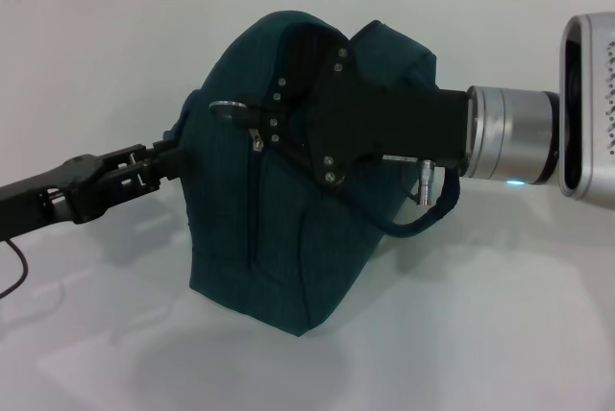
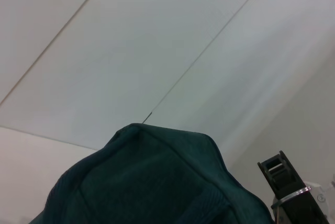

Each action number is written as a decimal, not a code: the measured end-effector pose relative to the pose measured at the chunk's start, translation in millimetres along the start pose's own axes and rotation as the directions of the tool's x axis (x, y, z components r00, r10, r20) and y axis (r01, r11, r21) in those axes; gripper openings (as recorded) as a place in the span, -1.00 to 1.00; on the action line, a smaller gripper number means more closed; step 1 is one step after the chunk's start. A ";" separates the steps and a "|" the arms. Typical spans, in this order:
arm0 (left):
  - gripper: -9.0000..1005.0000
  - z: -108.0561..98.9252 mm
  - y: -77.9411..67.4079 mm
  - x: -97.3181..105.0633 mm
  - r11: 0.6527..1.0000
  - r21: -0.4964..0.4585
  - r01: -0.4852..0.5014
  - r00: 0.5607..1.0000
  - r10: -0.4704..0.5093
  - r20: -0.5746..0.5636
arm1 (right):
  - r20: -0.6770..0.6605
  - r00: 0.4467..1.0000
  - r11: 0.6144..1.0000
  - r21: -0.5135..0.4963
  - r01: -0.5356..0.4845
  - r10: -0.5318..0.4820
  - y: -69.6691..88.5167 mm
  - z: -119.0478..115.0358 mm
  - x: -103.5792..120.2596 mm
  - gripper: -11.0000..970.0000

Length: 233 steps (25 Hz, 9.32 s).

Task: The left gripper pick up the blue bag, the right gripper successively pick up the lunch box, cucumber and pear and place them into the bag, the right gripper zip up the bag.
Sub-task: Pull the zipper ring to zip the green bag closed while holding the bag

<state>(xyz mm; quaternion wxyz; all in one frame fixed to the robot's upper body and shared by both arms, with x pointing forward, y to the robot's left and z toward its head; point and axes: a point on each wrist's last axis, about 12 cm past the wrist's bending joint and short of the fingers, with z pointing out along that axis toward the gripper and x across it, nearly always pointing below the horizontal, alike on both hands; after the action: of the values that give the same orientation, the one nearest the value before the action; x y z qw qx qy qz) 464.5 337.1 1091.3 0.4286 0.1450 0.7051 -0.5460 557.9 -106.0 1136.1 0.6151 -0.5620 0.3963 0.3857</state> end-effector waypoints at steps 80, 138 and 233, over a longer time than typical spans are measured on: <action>-0.88 1.6 -7.2 3.1 0.982 0.080 -0.169 0.986 0.169 0.003 | 0.059 0.922 0.791 0.496 -0.359 0.382 -19.7 -64.3 40.3 -0.97; 0.50 82.9 29.1 -91.1 0.996 -0.086 -0.015 0.984 -0.001 -0.180 | 0.106 0.925 0.811 0.452 -0.372 0.365 -12.1 -64.6 34.0 -0.97; -0.85 104.1 -4.4 -74.4 0.978 0.205 -0.038 0.990 0.065 -0.127 | 0.259 0.704 0.494 0.555 -0.669 0.662 27.8 -133.8 63.3 -0.19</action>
<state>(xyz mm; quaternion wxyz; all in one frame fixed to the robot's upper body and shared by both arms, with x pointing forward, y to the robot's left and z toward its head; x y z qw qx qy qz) 551.9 262.1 1147.1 0.3778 0.2420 0.6688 -0.5929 549.7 -235.6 1059.8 0.5672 -0.1320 0.6804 0.4449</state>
